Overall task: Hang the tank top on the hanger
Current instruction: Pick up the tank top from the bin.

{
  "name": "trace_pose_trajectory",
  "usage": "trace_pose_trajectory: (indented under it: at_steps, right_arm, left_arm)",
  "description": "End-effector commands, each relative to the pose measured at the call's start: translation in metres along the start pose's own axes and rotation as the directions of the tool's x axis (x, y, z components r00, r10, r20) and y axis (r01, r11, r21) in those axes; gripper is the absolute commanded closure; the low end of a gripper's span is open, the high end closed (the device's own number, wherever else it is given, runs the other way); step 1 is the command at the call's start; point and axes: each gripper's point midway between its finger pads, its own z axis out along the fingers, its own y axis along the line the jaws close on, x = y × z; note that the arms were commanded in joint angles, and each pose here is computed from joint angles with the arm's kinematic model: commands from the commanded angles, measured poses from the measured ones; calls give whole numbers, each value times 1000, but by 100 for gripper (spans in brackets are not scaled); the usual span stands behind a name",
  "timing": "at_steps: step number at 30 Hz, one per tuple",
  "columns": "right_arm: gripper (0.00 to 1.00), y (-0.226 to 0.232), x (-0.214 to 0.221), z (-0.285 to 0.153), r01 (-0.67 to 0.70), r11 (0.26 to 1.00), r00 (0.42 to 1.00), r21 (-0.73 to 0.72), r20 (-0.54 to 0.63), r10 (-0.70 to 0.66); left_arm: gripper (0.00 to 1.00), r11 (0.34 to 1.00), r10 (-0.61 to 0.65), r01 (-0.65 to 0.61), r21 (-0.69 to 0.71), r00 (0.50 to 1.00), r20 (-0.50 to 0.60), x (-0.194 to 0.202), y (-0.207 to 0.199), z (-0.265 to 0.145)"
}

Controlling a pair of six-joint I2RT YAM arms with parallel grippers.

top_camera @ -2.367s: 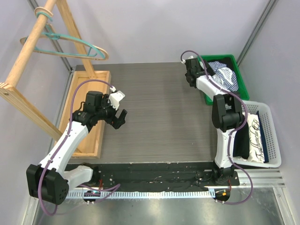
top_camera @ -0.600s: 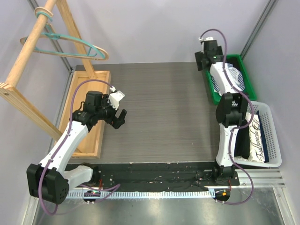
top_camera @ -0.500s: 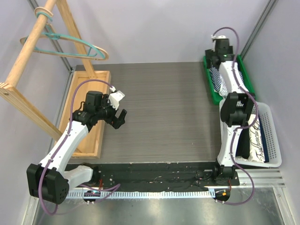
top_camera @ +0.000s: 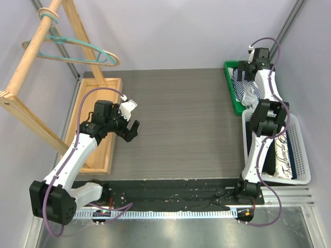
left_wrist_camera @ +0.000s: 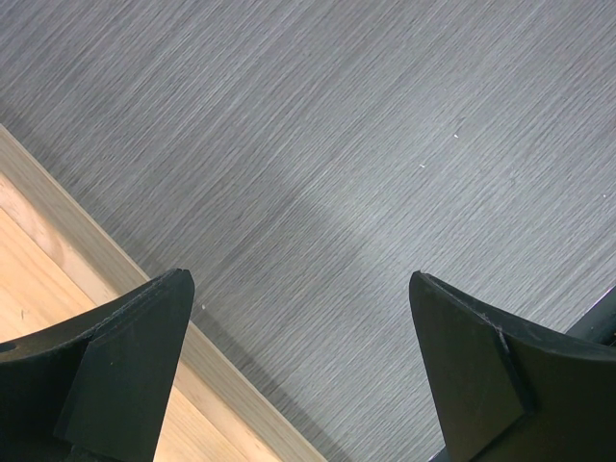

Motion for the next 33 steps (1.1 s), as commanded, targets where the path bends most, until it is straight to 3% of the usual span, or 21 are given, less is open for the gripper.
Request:
trace_pose_trajectory:
  at_steps: [1,9,25,29,33]
  right_arm:
    - [6,14,-22,1,-53,996,997,-77,57,58]
    - [14,25,-19,24,-85,989,995,-120,44,90]
    - [76,32,-9,45,-84,990,995,-113,38,88]
    - [98,33,-10,43,-77,991,996,-109,40,82]
    - [99,33,-20,29,-68,991,995,-114,64,75]
  left_arm:
    - [0,1000,6,-6,3,999,42,-9,0,-4]
    - [0,1000,-3,3,0,999,36,-6,2,-3]
    - [0,1000,-8,8,-4,1000,25,-5,5,-1]
    - [0,1000,-11,11,-3,1000,23,-4,5,0]
    - [0,1000,-11,12,-3,1000,24,-5,5,0]
